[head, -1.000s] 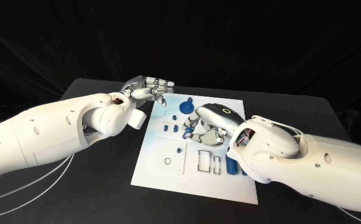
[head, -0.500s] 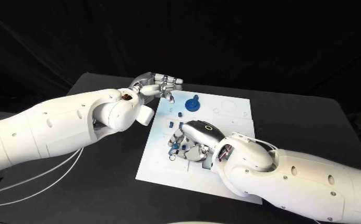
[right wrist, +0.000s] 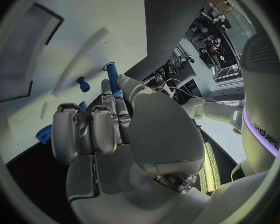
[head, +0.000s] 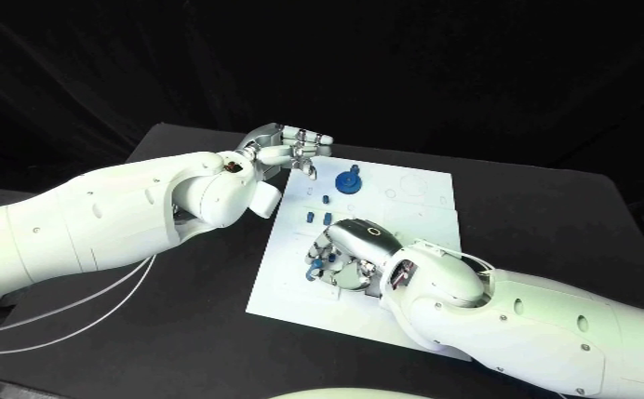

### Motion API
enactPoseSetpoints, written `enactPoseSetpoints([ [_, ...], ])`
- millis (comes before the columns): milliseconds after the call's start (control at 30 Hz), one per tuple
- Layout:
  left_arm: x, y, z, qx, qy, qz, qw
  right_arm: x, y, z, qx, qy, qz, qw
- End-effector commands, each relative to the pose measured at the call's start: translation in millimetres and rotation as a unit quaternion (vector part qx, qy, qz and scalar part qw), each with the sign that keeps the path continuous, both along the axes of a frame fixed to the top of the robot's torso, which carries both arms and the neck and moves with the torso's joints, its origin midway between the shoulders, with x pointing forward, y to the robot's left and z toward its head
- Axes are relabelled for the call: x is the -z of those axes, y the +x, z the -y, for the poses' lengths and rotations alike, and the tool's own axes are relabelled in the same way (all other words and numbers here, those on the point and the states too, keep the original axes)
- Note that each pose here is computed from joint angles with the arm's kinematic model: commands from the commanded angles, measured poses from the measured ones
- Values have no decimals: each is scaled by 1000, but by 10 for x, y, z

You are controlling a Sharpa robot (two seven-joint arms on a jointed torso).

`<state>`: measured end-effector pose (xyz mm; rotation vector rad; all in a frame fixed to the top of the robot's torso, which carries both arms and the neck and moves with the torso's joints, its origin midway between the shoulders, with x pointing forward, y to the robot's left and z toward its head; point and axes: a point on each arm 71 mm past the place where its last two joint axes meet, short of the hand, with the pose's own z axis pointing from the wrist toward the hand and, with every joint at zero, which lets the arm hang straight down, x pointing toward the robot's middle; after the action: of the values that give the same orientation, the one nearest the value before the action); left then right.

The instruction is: Assemble the parts on the task board

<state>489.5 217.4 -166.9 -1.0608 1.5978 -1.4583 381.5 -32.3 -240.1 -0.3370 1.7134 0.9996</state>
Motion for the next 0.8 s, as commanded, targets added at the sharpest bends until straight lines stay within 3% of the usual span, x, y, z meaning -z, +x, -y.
enactPoseSetpoints([
  [33, -12, -5, 16, 7, -4, 5, 1000, 34, -7, 8, -10, -21, 0, 1000],
  [800, -9, -5, 4, 7, -2, 2, 1000, 71, -19, -67, -18, -44, -3, 999],
])
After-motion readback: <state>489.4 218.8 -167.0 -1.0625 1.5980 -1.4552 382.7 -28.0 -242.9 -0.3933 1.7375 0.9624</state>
